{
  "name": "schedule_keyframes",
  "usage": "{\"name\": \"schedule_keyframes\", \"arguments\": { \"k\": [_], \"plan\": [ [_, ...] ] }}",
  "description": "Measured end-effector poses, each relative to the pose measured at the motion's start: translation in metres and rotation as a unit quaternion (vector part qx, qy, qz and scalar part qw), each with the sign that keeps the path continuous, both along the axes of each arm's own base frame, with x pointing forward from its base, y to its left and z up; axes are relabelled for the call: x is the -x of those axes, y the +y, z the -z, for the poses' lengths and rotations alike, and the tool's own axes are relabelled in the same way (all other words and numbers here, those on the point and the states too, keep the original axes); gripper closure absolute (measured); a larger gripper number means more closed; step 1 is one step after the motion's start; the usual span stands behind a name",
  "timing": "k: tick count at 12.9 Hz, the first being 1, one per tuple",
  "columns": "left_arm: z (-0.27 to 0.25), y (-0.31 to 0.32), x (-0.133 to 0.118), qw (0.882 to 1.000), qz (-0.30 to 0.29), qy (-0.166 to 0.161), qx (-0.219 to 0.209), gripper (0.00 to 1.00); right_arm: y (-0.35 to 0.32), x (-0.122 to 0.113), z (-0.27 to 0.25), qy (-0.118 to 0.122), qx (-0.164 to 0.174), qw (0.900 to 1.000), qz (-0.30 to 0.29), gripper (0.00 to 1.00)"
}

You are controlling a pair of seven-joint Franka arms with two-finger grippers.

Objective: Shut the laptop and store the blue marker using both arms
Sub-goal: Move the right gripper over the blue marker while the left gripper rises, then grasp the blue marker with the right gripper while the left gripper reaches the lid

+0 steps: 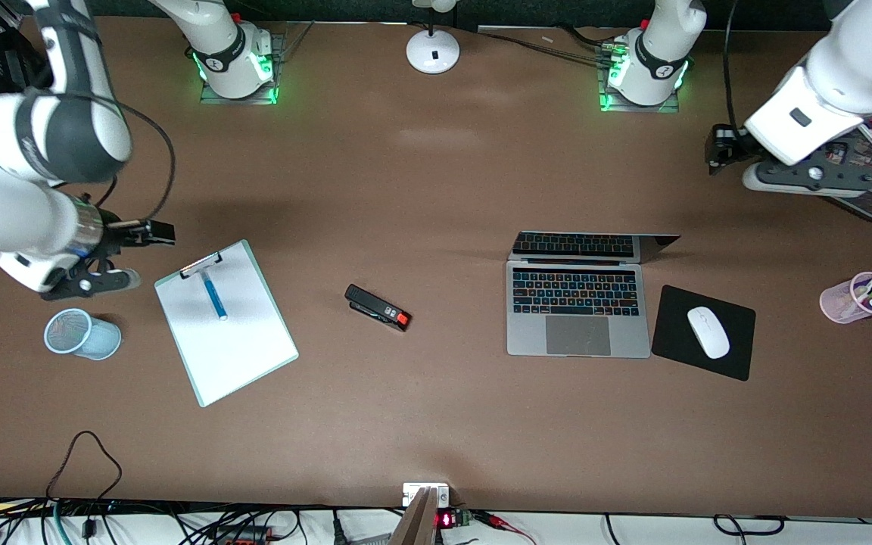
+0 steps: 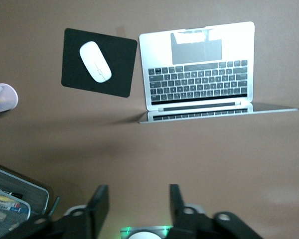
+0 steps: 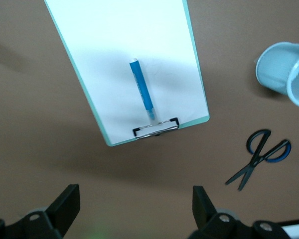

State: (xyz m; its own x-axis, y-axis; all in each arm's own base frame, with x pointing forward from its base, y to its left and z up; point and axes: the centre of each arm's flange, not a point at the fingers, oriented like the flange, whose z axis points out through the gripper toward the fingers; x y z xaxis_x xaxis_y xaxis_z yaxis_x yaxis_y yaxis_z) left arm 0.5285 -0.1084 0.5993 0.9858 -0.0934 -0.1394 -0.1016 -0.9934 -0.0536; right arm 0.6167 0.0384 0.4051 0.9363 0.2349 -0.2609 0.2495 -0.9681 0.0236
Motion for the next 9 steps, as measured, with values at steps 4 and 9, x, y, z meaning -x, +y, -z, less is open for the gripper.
{"name": "schedule_keyframes", "arguments": {
  "k": [4,9],
  "plan": [
    [0.011,-0.001,-0.003,1.0,0.0,0.015,0.007,0.96,0.014,-0.014,0.067,0.018,0.01,0.999,-0.04,0.0],
    [0.041,-0.012,-0.006,0.998,0.004,0.043,0.042,0.99,0.041,-0.021,0.135,0.026,0.01,0.997,-0.067,0.0]
  ]
}}
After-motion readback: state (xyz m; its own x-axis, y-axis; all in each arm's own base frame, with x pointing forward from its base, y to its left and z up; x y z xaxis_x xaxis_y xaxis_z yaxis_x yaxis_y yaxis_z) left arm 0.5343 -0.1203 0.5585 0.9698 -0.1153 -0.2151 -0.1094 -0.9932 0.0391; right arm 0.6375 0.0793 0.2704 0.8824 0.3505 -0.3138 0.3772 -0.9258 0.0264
